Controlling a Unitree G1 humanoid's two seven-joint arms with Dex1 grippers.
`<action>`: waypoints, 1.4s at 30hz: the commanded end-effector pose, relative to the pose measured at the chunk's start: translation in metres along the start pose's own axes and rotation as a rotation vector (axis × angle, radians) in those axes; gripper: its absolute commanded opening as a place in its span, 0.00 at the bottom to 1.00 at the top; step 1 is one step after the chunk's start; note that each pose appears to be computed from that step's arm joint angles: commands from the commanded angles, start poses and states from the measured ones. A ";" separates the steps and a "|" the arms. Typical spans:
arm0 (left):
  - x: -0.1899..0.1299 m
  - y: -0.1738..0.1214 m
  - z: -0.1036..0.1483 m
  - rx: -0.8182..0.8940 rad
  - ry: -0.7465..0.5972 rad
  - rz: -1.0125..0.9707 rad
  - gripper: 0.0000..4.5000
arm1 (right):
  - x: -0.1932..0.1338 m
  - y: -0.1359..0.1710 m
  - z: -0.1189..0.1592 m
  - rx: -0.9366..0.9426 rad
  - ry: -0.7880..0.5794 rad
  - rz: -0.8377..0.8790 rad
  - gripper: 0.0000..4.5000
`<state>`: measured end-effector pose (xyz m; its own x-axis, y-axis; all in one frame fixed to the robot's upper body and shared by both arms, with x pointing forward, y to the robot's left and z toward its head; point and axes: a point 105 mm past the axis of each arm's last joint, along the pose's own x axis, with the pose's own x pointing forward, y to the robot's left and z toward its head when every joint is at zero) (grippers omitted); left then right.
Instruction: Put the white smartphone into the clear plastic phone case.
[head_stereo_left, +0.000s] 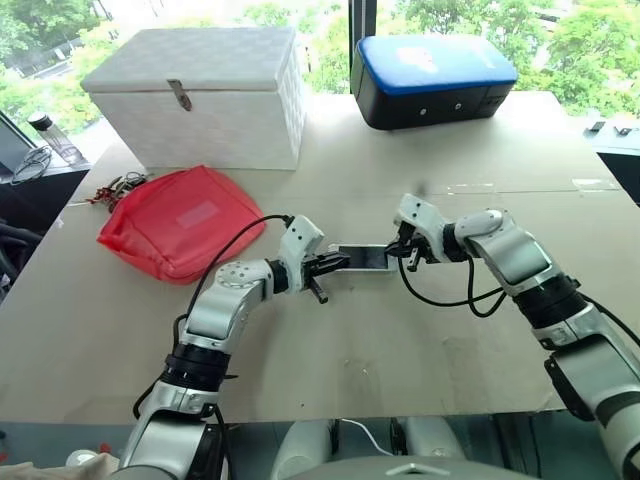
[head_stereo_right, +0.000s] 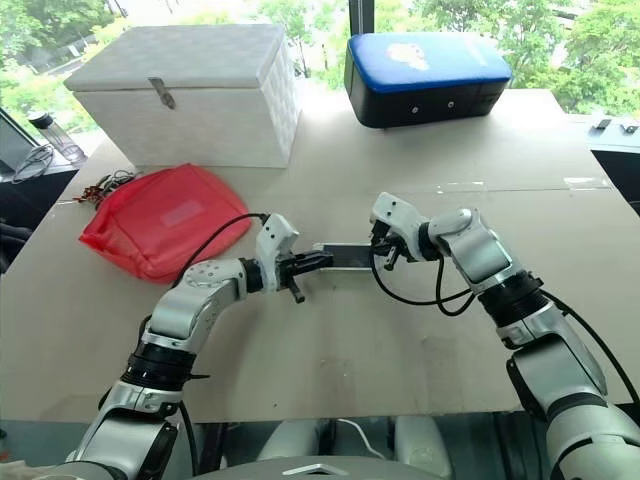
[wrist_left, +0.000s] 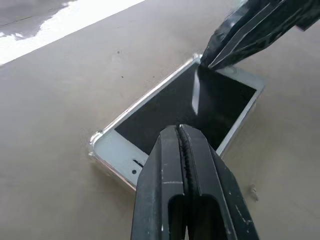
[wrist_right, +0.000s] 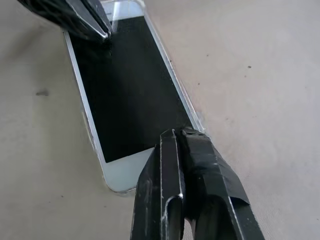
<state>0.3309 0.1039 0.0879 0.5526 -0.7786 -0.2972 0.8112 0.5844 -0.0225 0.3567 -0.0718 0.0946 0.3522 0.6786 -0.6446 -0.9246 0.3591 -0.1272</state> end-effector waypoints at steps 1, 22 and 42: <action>0.000 -0.002 0.001 0.007 -0.002 0.009 0.01 | 0.032 0.034 -0.077 0.110 0.259 0.144 0.00; 0.000 -0.001 -0.005 -0.004 0.013 0.012 0.01 | -0.011 0.030 -0.038 -0.010 -0.026 0.057 0.00; -0.005 -0.002 -0.008 -0.014 0.008 0.032 0.01 | -0.029 0.029 0.007 0.083 -0.258 0.059 0.00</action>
<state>0.3263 0.1061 0.0872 0.5787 -0.7650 -0.2825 0.7947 0.6068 -0.0154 0.3181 -0.0786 0.1138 0.3228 0.8499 -0.4164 -0.9296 0.3674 0.0294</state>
